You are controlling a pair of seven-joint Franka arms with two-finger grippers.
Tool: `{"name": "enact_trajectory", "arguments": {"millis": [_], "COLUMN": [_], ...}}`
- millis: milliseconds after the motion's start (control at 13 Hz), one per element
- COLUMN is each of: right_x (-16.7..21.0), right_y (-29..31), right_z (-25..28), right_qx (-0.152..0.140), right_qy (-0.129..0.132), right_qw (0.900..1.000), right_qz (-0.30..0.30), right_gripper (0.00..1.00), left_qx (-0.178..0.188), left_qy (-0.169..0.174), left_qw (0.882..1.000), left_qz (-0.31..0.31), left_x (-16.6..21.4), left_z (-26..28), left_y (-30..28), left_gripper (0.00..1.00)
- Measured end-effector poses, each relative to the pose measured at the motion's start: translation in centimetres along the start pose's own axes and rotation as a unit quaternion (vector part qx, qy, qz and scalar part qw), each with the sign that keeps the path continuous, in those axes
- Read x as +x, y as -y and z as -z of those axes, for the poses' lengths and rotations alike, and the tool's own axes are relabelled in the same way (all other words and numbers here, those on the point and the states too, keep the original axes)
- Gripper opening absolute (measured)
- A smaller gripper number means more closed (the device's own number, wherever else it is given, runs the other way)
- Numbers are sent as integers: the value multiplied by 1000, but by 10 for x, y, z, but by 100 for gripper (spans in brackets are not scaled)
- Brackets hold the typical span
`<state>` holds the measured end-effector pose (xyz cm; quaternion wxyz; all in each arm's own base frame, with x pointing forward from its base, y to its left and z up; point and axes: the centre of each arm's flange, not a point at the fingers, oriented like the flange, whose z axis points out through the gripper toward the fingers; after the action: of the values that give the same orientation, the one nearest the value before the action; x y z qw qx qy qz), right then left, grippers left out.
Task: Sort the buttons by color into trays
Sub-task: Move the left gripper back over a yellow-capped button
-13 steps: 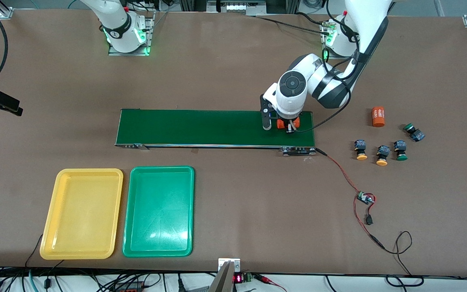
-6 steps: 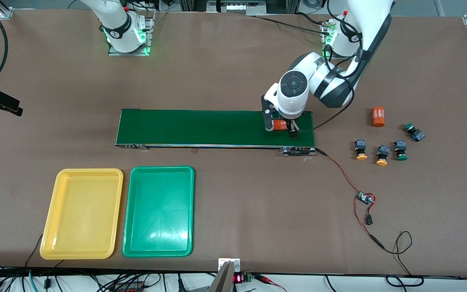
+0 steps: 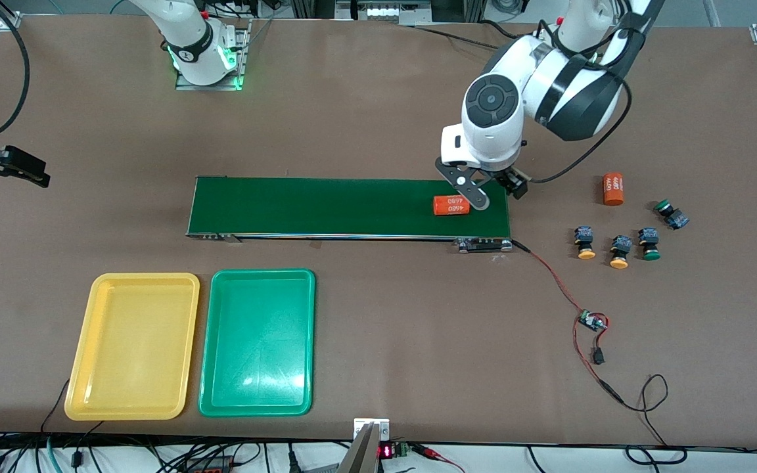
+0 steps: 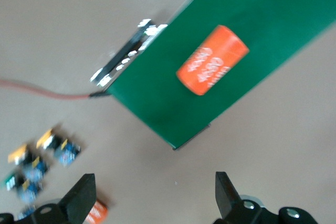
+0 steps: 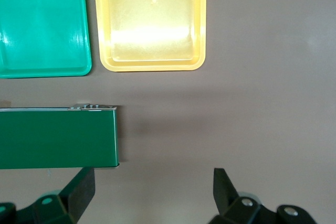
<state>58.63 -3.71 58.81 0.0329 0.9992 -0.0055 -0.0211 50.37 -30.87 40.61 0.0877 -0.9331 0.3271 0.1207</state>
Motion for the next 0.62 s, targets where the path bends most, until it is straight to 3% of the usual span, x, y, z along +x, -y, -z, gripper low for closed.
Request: {"name": "enact_trajectory", "arguments": {"millis": [308, 615], "right_x": [-1, 0], "right_y": [0, 8], "right_z": [1, 2], "right_qx": [0, 3], "right_qy": [-1, -2], "right_qw": [1000, 1000], "right_qz": [0, 6], "right_gripper": [100, 100], "left_qx": [-17, -78], "left_qy": [-3, 3], "left_qw": [989, 963], "left_qz": [150, 256], "left_x": [-11, -43], "left_z": [18, -5], "left_y": [75, 183], "left_gripper": [100, 100]}}
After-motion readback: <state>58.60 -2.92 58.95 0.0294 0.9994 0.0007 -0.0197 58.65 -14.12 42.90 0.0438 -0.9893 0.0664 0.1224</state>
